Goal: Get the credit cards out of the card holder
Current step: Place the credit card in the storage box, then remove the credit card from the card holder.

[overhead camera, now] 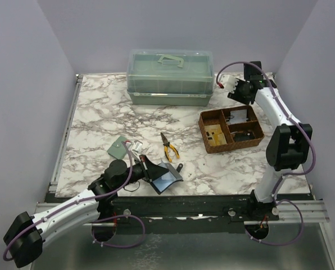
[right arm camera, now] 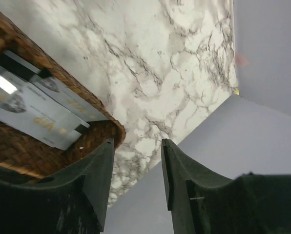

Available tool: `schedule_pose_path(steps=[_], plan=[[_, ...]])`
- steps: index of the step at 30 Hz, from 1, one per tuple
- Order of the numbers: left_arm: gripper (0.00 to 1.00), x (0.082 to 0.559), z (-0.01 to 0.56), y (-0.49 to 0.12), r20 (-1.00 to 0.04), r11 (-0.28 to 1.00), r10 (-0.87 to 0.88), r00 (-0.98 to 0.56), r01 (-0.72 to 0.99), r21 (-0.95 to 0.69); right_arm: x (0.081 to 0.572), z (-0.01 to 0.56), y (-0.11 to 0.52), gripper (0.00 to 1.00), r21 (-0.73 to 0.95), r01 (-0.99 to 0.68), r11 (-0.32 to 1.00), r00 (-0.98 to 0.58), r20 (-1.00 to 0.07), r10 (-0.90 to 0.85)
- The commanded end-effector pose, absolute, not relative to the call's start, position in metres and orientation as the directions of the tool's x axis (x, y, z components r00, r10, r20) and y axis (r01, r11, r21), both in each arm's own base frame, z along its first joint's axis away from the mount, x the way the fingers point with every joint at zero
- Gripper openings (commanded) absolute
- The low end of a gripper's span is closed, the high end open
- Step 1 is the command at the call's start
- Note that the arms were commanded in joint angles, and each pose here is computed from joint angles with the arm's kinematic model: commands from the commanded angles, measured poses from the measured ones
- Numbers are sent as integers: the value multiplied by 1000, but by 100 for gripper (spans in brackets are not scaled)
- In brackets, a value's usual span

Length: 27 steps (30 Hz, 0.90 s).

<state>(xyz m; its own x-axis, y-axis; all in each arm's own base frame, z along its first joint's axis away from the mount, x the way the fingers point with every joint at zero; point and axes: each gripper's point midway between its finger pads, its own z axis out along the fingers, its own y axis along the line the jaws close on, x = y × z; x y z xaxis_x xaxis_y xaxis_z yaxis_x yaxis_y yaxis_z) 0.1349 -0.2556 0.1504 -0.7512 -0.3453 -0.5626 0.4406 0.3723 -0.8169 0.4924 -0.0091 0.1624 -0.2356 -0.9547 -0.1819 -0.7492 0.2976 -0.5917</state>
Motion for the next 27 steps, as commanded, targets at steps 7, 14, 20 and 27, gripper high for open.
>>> schedule_pose_path(steps=[7, 14, 20, 27], plan=[[0, 133, 166, -271, -626, 343, -256, -736, 537, -771, 359, 213, 143, 54, 108, -894, 435, -319, -834, -450], [0, 138, 165, -290, -645, 342, -175, -744, 569, -748, 273, 214, 190, 54, 447, -892, 72, -453, -879, -149], [0, 146, 163, -315, -653, 320, -94, -751, 599, -734, 258, 215, 190, 54, 421, -905, 55, -425, -895, -136], [0, 139, 120, -309, -577, 377, -52, -815, 519, -767, 251, 199, 187, 55, 407, -908, 99, -418, -897, -142]])
